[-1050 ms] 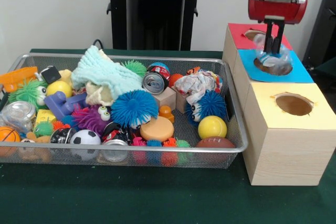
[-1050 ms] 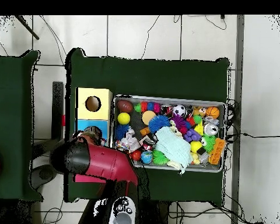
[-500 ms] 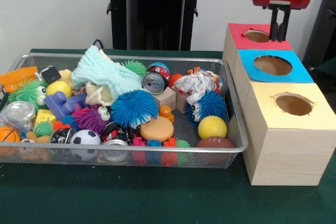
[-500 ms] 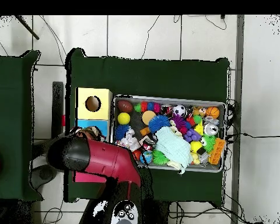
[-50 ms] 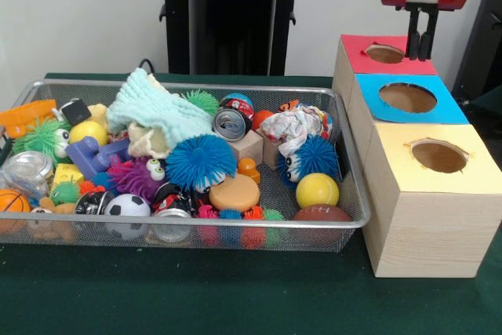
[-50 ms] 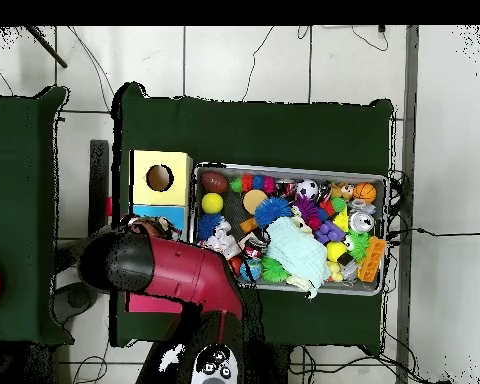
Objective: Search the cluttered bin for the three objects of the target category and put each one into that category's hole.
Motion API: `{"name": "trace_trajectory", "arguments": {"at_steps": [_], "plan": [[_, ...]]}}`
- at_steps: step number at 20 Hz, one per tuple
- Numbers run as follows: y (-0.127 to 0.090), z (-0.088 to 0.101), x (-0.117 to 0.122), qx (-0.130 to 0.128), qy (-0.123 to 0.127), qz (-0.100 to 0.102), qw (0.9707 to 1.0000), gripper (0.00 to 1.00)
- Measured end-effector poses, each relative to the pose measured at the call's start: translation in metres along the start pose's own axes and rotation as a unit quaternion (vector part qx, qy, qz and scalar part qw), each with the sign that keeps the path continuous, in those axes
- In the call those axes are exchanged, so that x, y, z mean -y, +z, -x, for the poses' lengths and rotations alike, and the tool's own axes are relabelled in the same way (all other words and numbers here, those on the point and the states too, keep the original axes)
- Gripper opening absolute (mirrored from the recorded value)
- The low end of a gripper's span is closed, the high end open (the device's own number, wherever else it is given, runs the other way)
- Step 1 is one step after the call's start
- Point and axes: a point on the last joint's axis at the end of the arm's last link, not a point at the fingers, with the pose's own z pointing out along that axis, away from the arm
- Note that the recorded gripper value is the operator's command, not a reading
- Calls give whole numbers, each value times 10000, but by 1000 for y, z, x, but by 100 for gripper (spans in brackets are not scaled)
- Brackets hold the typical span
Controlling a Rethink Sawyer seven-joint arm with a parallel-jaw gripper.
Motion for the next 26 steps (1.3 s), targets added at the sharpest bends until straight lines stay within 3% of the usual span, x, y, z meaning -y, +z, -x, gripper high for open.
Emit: {"name": "trace_trajectory", "arguments": {"at_steps": [3, 8, 9, 11, 18, 26], "plan": [[-6, 7, 7, 1, -36, -25, 10000, 0], [-17, 36, 34, -45, 14, -101, 9999, 0], [-21, 53, 53, -52, 83, -140, 9999, 0], [-25, 70, 71, -34, 165, -172, 9997, 0], [-41, 146, 156, 333, 462, -271, 9980, 0], [-50, 195, 224, 637, 557, -287, 9960, 0]]}}
